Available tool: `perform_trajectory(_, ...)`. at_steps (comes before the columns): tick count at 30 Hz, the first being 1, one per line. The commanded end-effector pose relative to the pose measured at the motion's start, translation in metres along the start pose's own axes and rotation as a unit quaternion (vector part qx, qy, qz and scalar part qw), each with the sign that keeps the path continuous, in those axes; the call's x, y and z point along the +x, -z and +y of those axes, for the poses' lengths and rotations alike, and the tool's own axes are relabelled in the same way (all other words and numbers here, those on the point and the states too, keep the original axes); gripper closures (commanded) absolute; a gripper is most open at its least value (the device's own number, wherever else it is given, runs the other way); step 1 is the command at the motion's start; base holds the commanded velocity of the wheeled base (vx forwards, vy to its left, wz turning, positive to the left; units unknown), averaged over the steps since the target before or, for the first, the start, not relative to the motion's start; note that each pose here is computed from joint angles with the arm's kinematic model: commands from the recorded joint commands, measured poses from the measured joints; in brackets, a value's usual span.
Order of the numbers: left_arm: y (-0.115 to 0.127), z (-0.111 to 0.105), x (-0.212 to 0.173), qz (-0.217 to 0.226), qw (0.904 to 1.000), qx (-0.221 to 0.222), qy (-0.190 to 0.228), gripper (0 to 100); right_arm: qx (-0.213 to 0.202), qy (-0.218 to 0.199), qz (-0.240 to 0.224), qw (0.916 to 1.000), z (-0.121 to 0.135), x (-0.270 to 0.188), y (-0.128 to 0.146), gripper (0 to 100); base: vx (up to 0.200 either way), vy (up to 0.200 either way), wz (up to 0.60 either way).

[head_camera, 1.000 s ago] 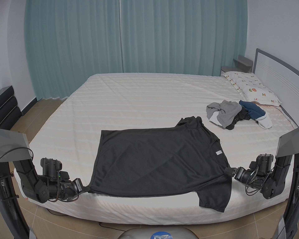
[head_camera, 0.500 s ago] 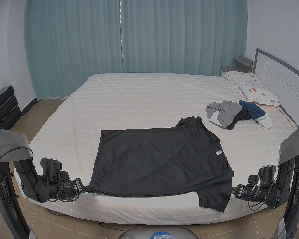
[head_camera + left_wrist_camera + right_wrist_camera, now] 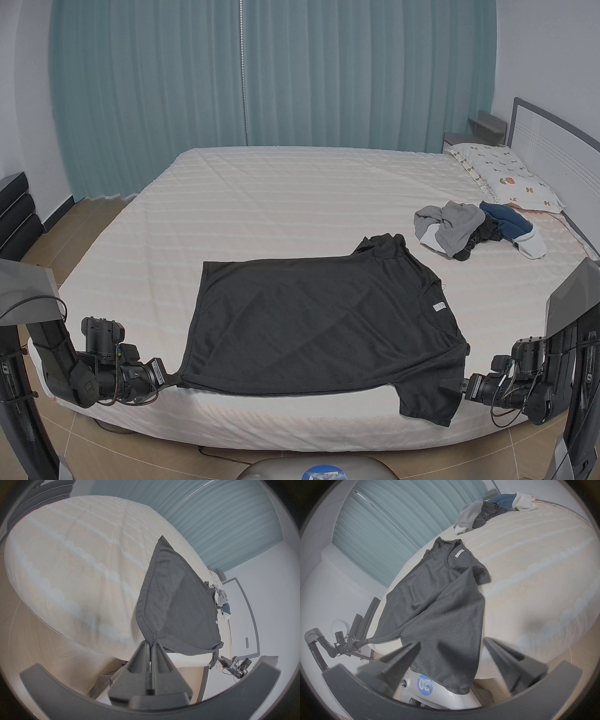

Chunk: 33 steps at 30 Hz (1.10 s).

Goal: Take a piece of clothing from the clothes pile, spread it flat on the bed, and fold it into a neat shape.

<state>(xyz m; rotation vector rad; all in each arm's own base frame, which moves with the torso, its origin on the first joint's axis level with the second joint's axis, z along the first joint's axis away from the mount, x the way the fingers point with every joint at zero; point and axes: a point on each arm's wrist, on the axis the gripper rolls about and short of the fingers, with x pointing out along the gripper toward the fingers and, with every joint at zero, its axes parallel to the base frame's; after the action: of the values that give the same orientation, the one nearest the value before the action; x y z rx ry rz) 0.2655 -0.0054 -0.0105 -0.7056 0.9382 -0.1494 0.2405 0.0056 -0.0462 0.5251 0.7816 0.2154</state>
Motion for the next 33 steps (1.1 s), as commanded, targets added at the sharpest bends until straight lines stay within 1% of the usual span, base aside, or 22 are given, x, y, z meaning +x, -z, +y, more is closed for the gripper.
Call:
perform_trajectory(1,0.000,0.001,0.000,0.000,1.0000,-0.001,0.000,100,0.002,0.003,0.002,1.0000,-0.002,0.002,0.002,100,0.000,0.000,0.00)
perform_trajectory(8,0.000,0.001,0.000,0.000,1.0000,-0.001,0.000,100,0.008,0.013,-0.002,0.9999,-0.005,-0.004,0.001,100,0.000,0.000,0.00)
perform_trajectory(15,0.001,0.001,0.000,0.002,1.0000,-0.001,-0.002,100,0.029,0.033,-0.001,0.9990,-0.009,-0.025,0.004,100,0.000,0.000,0.00)
perform_trajectory(19,0.003,0.002,-0.002,0.002,1.0000,0.003,-0.007,100,0.031,0.040,-0.011,0.9987,-0.009,-0.037,0.002,100,0.000,0.000,0.00)
perform_trajectory(23,0.004,0.001,-0.003,0.001,1.0000,0.003,-0.008,100,0.045,0.050,0.001,0.9978,-0.012,-0.039,0.005,100,0.000,0.000,0.00)
perform_trajectory(24,0.006,0.001,-0.005,0.003,1.0000,0.004,-0.009,100,0.048,0.054,0.016,0.9973,-0.012,-0.039,0.008,100,0.000,0.000,0.00)
perform_trajectory(25,0.007,0.001,-0.007,0.004,0.9999,0.007,-0.009,100,0.049,0.059,0.022,0.9968,-0.012,-0.039,0.009,100,0.000,0.000,0.00)
perform_trajectory(29,0.012,0.001,-0.009,0.010,0.9997,0.021,-0.013,100,0.047,0.075,0.015,0.9960,-0.010,-0.042,0.008,100,0.000,0.000,0.00)
perform_trajectory(31,0.018,0.004,-0.012,0.020,0.9984,0.050,-0.018,100,0.047,0.093,0.025,0.9942,-0.009,-0.047,0.009,100,0.000,0.000,0.00)
perform_trajectory(33,0.020,0.005,-0.012,0.024,0.9977,0.060,-0.021,100,0.045,0.100,0.035,0.9933,-0.007,-0.051,0.010,100,0.000,0.000,0.00)
